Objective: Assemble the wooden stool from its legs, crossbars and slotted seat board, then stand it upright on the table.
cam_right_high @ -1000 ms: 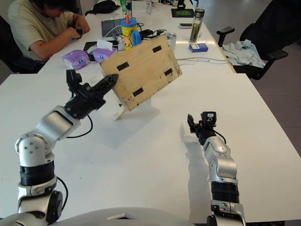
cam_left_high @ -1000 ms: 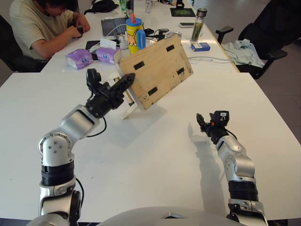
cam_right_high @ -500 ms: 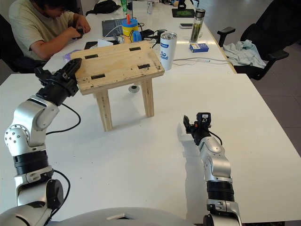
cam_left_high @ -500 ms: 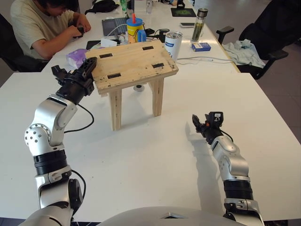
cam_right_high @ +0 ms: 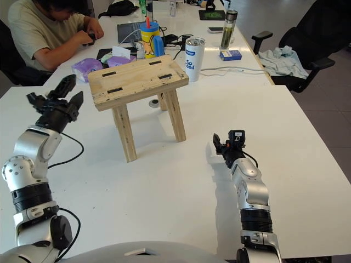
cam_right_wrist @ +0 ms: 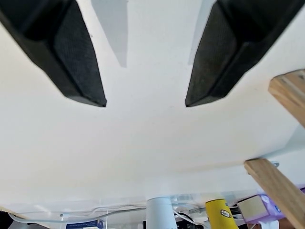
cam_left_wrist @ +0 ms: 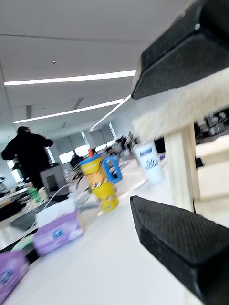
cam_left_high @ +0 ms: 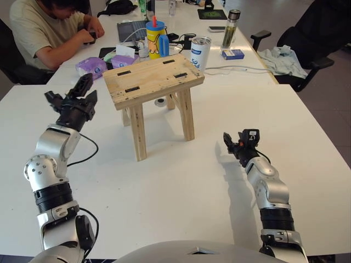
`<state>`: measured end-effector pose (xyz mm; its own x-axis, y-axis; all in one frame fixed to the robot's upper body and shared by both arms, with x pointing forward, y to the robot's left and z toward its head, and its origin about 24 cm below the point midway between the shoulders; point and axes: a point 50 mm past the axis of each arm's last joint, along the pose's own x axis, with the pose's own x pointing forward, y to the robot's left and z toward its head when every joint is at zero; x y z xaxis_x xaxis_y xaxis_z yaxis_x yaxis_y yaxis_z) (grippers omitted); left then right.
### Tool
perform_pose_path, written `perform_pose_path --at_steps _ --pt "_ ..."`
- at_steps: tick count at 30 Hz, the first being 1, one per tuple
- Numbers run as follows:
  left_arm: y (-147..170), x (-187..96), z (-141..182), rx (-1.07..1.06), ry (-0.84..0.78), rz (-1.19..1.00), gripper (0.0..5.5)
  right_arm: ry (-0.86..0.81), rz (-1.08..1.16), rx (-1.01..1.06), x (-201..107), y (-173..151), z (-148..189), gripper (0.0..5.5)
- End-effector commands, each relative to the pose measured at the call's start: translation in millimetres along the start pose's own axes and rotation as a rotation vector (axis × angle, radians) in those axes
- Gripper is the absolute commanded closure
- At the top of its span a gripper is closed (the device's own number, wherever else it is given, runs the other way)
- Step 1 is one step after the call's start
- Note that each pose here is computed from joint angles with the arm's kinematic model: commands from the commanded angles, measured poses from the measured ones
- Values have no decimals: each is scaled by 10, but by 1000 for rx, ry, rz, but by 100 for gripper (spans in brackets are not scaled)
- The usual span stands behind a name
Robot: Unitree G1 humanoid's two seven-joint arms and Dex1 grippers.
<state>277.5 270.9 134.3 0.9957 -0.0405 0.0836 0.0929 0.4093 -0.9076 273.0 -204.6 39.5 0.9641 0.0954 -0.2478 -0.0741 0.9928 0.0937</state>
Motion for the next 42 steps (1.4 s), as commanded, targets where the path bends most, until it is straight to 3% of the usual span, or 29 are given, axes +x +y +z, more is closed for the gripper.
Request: perform_pose_path --at_steps 1,3,8,11,16,23,28,32,37,42 --pt "271 -385 -257 126 152 74 170 8 -11 3 -9 -36 -8 240" --pt "191 -641 -494 238 423 -52 170 14 -14 1 -8 -61 -10 240" --pt "-237 -993 -751 377 926 -440 170 21 -18 -13 -14 -103 -8 240" --pt "-359 -1003 -898 510 1056 -588 170 25 -4 -20 16 -79 -4 240" --pt "-162 -573 -1138 960 1030 -620 170 21 47 -34 129 18 66 240" --pt "254 161 -752 1425 893 -477 170 19 86 -72 201 55 126 240" --pt "363 566 -539 1539 743 -307 170 21 103 -76 212 114 121 240" --pt "367 594 -590 1551 753 -339 170 13 135 -86 249 200 155 240" --pt "293 241 -886 1410 887 -508 170 10 134 -86 260 201 153 240" --pt "-368 70 -1335 1087 781 -748 170 13 103 -74 222 151 110 240"
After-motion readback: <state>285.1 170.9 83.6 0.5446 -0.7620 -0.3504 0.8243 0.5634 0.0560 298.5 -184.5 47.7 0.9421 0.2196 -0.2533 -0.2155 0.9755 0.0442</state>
